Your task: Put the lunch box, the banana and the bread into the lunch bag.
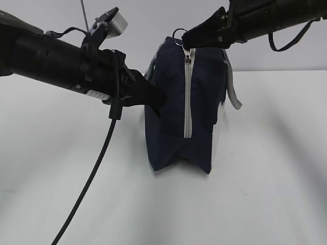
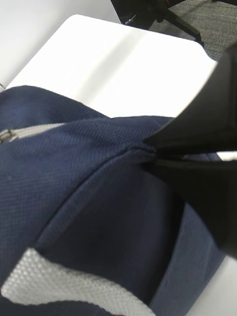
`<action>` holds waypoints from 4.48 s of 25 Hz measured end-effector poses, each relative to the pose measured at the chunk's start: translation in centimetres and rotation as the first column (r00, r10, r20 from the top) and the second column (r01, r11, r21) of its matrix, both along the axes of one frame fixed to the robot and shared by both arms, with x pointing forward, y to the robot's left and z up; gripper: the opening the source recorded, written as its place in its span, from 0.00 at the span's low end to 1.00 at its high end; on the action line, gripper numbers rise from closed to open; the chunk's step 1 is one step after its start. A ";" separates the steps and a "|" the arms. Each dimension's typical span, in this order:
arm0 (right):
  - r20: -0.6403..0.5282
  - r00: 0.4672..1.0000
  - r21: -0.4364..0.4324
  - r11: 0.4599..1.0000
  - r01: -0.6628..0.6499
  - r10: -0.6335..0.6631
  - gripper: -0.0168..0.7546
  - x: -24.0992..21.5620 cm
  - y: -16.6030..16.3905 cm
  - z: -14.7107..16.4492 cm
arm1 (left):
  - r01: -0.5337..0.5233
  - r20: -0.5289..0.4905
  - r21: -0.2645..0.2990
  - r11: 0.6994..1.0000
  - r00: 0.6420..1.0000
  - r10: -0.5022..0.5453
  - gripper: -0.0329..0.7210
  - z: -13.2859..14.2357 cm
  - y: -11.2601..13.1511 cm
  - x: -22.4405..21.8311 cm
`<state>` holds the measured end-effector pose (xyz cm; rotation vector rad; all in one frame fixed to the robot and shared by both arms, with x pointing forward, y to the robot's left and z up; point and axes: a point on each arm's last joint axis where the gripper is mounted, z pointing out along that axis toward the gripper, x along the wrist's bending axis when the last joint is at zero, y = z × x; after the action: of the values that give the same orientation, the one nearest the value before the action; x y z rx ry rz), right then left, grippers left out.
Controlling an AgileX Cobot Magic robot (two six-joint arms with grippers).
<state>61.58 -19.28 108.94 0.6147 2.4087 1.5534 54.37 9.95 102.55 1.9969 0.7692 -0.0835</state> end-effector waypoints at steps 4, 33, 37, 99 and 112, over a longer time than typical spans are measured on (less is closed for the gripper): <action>-0.002 1.000 -0.001 1.000 0.026 -0.026 0.02 0.2 -0.2 0.0 | 0.002 0.001 0.003 1.000 1.000 -0.002 0.05 0.0 0.0 0.0; -0.021 0.995 0.009 0.996 0.094 -0.094 0.02 5.2 -3.3 -2.1 | 0.052 -0.009 0.016 0.999 0.999 -0.052 0.04 -0.1 0.0 -0.4; -0.020 0.995 0.009 0.996 0.094 -0.094 0.02 6.6 -3.2 -2.9 | 0.063 -0.014 0.016 0.998 0.998 -0.063 0.05 -0.1 0.0 -0.5; 0.153 0.987 0.092 0.993 -0.072 0.057 0.02 11.9 -6.3 -4.7 | -0.148 -0.297 -0.174 0.974 0.950 0.091 0.76 3.5 4.3 1.1; 0.171 0.984 0.074 0.996 -0.059 0.046 0.02 12.4 -6.5 -5.5 | -0.248 -0.246 -0.109 0.963 0.945 0.216 0.73 4.4 4.2 5.7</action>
<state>73.95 -25.74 103.44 0.4174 2.2654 1.6564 60.12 14.12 106.96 1.7702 1.1152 -0.2289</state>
